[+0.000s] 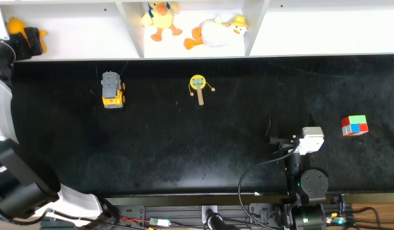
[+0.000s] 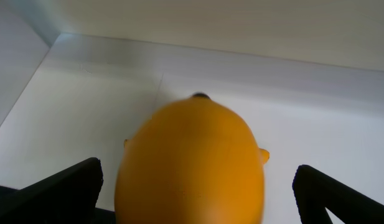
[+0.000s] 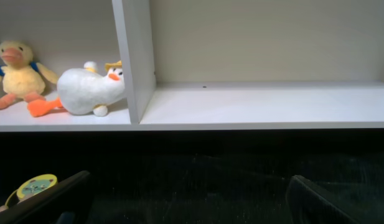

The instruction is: Store Toys

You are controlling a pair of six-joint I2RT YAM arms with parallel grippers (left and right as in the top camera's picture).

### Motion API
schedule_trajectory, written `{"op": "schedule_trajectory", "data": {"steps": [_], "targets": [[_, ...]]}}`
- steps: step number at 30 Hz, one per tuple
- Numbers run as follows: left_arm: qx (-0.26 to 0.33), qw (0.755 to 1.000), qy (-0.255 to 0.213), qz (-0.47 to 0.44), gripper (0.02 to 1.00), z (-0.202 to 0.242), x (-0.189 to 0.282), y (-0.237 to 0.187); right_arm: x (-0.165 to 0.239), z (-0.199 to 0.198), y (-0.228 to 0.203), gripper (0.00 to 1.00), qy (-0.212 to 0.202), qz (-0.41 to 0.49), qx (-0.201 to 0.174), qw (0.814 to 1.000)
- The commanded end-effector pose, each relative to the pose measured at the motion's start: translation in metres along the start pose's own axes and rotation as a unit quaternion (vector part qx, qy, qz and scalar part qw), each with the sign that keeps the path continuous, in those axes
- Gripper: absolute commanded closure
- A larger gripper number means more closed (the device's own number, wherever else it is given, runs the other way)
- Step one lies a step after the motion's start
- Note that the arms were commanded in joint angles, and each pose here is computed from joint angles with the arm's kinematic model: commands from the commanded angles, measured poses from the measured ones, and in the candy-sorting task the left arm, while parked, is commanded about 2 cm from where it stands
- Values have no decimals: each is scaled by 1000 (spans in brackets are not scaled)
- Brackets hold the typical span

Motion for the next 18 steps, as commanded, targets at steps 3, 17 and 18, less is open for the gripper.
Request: {"op": "schedule_trajectory", "data": {"steps": [3,17,18], "targets": [[-2,1000,-5,-5,23,-5,-1,6,0,-1,-3,5,-4,0,-2,1000],[-5,1000,18,23,20,-12,47,4,0,-1,-3,5,-4,0,-2,1000],[-10,999,18,32,20,-13,50,1,0,-1,-3,5,-4,0,-2,1000]]}}
Point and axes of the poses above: each gripper's point midway between its finger pads, its own x axis back along the fingers, its own z axis along the line the jaws close on, y = z × x, the point moved 3 cm from there along x, back along the fingers, and after that the axes turned 14 degrees about x, right-handed, at the moved point
